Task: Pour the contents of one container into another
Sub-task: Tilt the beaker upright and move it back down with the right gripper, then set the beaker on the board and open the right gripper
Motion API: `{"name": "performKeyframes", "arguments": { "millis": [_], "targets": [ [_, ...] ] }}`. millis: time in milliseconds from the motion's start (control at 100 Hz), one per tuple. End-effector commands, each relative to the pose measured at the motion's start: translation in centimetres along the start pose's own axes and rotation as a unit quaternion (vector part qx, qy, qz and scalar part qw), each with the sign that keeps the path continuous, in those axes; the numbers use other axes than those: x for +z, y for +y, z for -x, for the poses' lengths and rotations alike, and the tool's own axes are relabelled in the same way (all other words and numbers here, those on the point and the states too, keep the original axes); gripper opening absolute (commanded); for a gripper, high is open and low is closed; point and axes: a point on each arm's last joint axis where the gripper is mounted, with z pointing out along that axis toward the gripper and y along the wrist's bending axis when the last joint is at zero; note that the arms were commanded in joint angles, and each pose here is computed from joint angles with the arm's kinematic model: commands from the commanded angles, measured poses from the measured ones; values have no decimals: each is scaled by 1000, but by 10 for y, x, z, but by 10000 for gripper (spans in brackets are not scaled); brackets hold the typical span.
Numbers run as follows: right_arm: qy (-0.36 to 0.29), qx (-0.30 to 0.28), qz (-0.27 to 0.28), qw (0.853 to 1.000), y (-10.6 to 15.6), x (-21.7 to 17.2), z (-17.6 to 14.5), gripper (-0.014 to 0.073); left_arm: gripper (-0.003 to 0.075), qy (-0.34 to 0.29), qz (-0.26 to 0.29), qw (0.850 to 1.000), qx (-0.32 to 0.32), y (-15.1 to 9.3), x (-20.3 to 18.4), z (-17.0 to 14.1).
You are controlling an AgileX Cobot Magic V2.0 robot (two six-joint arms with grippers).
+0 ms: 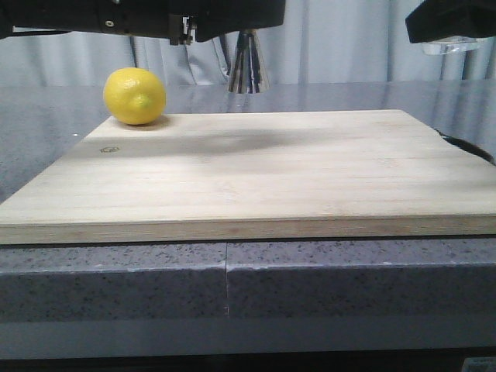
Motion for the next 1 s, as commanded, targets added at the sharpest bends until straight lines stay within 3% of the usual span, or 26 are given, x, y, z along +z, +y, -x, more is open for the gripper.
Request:
{"name": "performKeyframes", "arguments": {
  "millis": [0, 350, 760, 990],
  "targets": [
    [-70, 2, 0, 998, -2, 0, 14, 315, 216, -83, -28, 996, 19, -12, -3, 42],
    [-148, 32, -1, 988, -10, 39, -10, 315, 216, -83, -28, 996, 19, -12, -3, 42],
    [-92, 47, 16, 994, -8, 77, -52, 315, 216, -83, -28, 996, 19, -12, -3, 42],
    [-81, 46, 22, 995, -7, 82, -59, 318, 216, -83, -28, 996, 19, -12, -3, 42]
  ]
}}
